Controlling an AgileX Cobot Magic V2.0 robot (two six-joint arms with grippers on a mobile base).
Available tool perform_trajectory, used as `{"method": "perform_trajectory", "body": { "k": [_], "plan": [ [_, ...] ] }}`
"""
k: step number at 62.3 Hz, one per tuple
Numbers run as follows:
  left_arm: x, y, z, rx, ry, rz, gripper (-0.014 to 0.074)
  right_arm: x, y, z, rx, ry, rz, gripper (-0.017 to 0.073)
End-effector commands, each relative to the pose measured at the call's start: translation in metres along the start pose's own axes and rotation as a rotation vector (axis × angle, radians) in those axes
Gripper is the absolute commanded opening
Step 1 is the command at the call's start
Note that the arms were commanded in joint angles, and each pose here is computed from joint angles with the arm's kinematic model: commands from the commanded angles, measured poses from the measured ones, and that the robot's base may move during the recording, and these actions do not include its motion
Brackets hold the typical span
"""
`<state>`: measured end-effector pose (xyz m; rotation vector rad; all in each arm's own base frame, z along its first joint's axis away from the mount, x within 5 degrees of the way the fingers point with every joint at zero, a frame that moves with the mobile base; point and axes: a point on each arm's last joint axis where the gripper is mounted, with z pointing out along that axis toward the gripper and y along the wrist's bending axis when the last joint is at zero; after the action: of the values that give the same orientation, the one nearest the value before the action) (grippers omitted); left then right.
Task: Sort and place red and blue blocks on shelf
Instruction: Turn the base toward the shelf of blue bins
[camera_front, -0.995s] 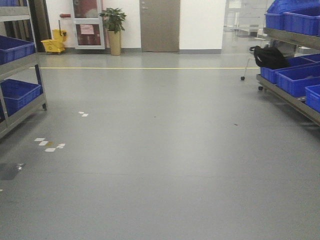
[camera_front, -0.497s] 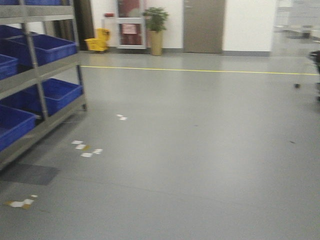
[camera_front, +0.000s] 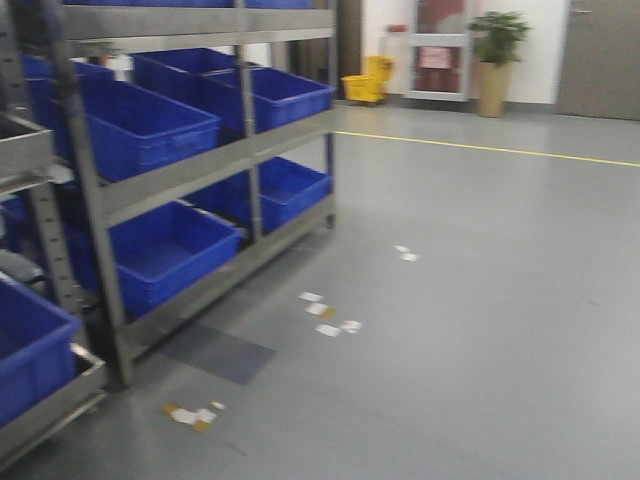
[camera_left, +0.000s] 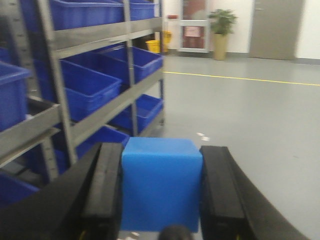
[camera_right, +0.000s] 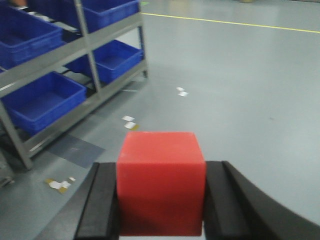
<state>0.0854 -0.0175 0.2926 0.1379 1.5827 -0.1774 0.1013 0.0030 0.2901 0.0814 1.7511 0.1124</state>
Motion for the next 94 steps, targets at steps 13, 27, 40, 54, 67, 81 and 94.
{"method": "perform_trajectory", "body": {
  "k": [13, 27, 40, 54, 67, 81, 94],
  "plan": [
    [-0.0181, 0.0014, -0.0010, -0.017, -0.110, 0.000, 0.0123, -0.0171, 0.0012, -0.0023, -0.004, -0.113, -0.016, 0.0053],
    [-0.0181, 0.0014, -0.0010, -0.017, -0.110, 0.000, 0.0123, -0.0171, 0.0012, -0.0023, -0.004, -0.113, -0.016, 0.0053],
    [-0.0181, 0.0014, -0.0010, -0.017, -0.110, 0.000, 0.0123, -0.0171, 0.0012, -0.0023, -0.004, -0.113, -0.016, 0.0053],
    [-0.0181, 0.0014, -0.0010, -0.017, -0.110, 0.000, 0.0123, -0.0171, 0.0012, -0.0023, -0.004, -0.113, -0.016, 0.0053],
    [-0.0181, 0.0014, -0.0010, -0.017, -0.110, 0.000, 0.0123, -0.0171, 0.0012, -0.0023, -0.004, -0.113, -0.016, 0.0053],
    [-0.0181, 0.0014, -0.0010, -0.017, -0.110, 0.000, 0.0123, -0.0171, 0.0012, -0.0023, -0.004, -0.113, -0.016, 0.0053],
    [-0.0181, 0.0014, -0.0010, -0.017, -0.110, 0.000, 0.0123, -0.0171, 0.0012, -0.0023, -0.004, -0.113, -0.016, 0.0053]
  ]
}}
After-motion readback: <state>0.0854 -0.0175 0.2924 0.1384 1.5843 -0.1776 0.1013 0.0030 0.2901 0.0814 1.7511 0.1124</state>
